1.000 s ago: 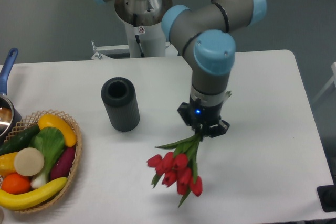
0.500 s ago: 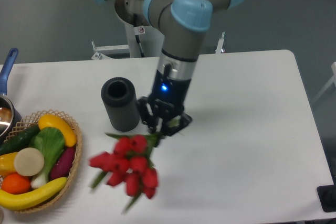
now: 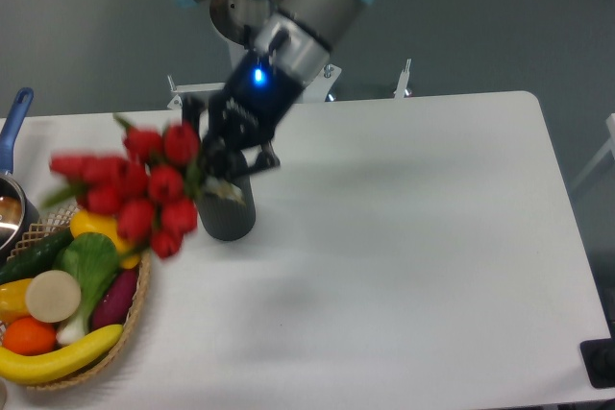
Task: Insert the flowers into the vase
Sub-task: 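Raise the tulips and position their stems above the vase opening, then lower the tulip stems down into the grey vase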
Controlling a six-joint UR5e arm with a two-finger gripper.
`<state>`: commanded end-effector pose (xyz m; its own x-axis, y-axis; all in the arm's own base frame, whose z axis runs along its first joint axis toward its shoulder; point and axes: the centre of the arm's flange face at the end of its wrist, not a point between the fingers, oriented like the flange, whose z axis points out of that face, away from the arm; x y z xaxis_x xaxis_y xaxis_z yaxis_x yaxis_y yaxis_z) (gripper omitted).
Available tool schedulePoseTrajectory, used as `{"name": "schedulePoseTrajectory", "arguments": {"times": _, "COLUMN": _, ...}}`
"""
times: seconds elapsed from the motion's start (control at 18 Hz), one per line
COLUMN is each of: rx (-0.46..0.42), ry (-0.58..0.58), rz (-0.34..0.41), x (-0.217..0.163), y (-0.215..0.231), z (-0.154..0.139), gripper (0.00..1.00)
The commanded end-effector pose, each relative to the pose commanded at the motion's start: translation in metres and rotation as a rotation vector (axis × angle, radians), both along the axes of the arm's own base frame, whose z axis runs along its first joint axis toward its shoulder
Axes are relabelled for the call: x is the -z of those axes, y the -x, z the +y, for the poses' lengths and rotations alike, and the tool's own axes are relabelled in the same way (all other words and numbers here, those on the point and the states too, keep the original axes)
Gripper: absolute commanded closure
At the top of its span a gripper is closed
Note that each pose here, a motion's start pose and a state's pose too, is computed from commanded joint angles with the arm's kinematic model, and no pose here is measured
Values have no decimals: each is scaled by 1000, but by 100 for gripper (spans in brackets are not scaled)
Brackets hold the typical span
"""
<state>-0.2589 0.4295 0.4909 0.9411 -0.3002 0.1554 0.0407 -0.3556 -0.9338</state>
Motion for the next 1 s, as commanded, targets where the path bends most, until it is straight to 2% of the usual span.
{"name": "schedulePoseTrajectory", "arguments": {"times": 0.33, "rx": 29, "ry": -11, "rz": -5, "x": 28, "y": -16, "z": -11, "gripper": 97}}
{"name": "schedulePoseTrajectory", "arguments": {"times": 0.5, "rx": 41, "ry": -22, "rz": 19, "x": 39, "y": -21, "z": -18, "gripper": 96}}
{"name": "schedulePoseTrajectory", "arguments": {"times": 1.0, "rx": 33, "ry": -20, "rz": 32, "x": 56, "y": -22, "z": -29, "gripper": 96}}
